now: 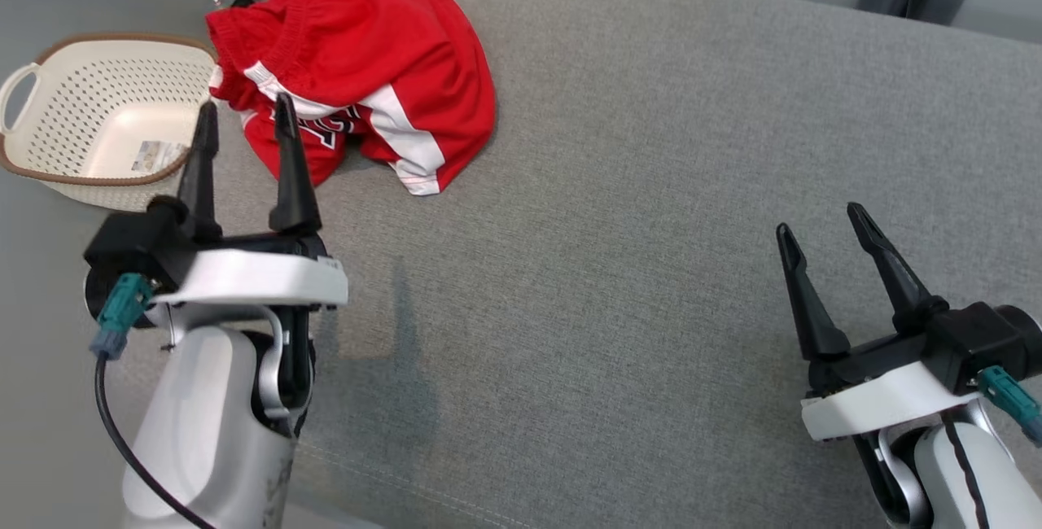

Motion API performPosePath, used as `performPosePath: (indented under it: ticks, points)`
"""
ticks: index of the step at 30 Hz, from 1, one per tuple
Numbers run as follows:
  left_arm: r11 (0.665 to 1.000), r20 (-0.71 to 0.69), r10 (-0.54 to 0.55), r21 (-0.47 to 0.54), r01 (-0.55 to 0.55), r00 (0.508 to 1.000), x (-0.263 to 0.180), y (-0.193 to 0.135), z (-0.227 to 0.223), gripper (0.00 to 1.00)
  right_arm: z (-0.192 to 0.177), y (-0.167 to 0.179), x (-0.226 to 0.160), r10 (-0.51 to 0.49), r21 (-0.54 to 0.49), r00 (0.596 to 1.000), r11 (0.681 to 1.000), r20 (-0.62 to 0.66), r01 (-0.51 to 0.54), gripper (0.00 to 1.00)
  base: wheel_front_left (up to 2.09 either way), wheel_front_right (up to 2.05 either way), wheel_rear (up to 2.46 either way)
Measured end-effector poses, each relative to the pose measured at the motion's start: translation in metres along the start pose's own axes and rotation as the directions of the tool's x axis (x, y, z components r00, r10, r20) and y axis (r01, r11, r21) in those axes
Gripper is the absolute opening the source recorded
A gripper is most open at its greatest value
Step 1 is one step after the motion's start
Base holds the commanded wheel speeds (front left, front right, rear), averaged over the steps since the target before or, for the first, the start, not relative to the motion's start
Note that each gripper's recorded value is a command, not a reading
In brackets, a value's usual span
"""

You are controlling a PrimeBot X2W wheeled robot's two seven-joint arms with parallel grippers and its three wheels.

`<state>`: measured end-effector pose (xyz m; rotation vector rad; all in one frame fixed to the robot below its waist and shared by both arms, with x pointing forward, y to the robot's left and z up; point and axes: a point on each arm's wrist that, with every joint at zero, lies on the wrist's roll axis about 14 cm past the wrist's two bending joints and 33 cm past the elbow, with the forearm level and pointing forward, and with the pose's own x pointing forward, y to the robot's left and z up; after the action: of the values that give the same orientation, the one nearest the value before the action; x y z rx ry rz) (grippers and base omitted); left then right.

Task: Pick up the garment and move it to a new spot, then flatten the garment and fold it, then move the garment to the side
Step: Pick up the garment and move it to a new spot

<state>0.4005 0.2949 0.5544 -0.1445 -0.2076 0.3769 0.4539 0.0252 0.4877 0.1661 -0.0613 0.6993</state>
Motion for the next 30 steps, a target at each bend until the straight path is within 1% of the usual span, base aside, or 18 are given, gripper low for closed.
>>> performPosePath:
  ticks: [5,9,12,16,22,26,30]
  points:
    - [1.0,-0.006,0.003,0.014,-0.002,1.0,0.037,-0.008,-0.01,1.0,-0.018,-0.017,0.004,-0.012,0.005,1.0,1.0,-0.027,0.012,1.0,0.0,0.0,0.0]
    - [1.0,-0.038,-0.001,0.025,0.002,0.999,0.066,-0.015,-0.026,1.0,-0.031,-0.031,0.005,-0.029,0.007,0.998,1.0,-0.048,0.029,1.0,0.0,0.0,0.0]
    - [0.999,-0.095,0.002,0.039,0.002,0.995,0.082,-0.019,-0.048,1.0,-0.042,-0.039,0.002,-0.043,0.02,0.996,0.999,-0.072,0.045,1.0,0.0,0.0,0.0]
    - [0.999,-0.208,0.015,0.053,-0.004,0.978,0.096,-0.023,-0.086,1.0,-0.052,-0.047,0.0,-0.062,0.035,0.994,0.997,-0.089,0.065,1.0,0.0,0.0,0.0]
    - [0.995,-0.36,0.024,0.103,0.014,0.933,0.113,-0.033,-0.123,1.0,-0.063,-0.056,0.0,-0.078,0.049,0.991,0.995,-0.105,0.083,1.0,0.0,0.0,0.0]
    - [0.985,-0.463,0.066,0.171,0.017,0.884,0.118,-0.028,-0.144,1.0,-0.068,-0.061,0.001,-0.084,0.058,0.99,0.994,-0.111,0.091,1.0,0.0,0.0,0.0]
    - [0.968,-0.556,0.107,0.249,0.043,0.824,0.117,-0.024,-0.163,1.0,-0.072,-0.064,0.002,-0.087,0.067,0.99,0.993,-0.112,0.095,1.0,0.0,0.0,0.0]
